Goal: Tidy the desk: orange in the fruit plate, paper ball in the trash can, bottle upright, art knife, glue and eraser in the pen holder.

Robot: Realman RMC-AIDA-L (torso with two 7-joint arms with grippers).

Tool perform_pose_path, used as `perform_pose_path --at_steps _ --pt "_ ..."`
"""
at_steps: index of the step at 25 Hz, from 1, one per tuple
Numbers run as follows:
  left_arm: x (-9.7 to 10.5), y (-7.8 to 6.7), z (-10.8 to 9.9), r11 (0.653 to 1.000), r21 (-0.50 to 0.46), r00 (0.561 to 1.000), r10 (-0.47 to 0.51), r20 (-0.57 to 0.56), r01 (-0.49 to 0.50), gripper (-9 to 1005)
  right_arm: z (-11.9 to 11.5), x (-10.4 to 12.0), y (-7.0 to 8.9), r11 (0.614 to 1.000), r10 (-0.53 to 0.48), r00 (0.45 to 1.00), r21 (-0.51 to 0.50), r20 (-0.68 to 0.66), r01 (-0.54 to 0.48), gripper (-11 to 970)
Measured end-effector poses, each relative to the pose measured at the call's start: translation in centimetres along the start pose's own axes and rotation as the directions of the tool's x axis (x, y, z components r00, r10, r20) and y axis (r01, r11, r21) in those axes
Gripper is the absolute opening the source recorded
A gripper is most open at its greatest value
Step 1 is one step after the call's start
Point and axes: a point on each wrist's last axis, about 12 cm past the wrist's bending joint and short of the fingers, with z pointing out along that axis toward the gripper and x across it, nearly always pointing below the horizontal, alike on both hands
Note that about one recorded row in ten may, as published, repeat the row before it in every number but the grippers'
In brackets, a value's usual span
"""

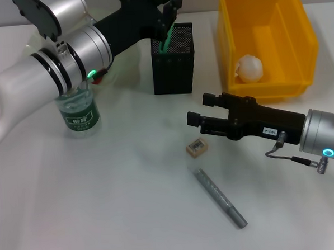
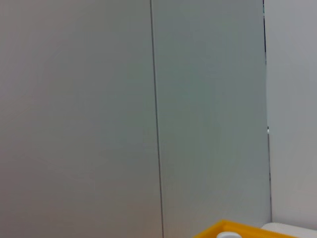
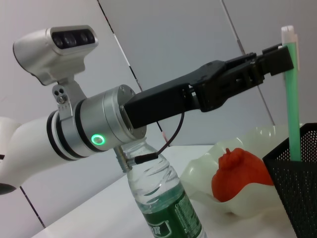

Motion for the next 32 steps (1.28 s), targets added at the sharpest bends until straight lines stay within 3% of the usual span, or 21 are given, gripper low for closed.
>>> perform_pose_path --at_steps 22,30,32 --pt "0.2 -0.1 -0.3 1.0 0.001 1.0 -0.007 -0.002 0.007 286 0.0 -0.1 0.0 1.0 -0.003 1.0 0.001 0.003 0.003 829" --pt "-1.6 -1.4 -1.9 0.997 0.066 0.993 -0.046 0.11 0.039 326 0.0 -0.1 0.0 1.0 -0.003 1.0 -0.001 0.002 0.003 830" --pt "-2.1 -1.8 -2.5 0.996 0.08 0.99 -0.047 0.13 0.037 397 0.0 -0.1 0.0 1.0 -0.003 1.0 -0.004 0.003 0.003 830"
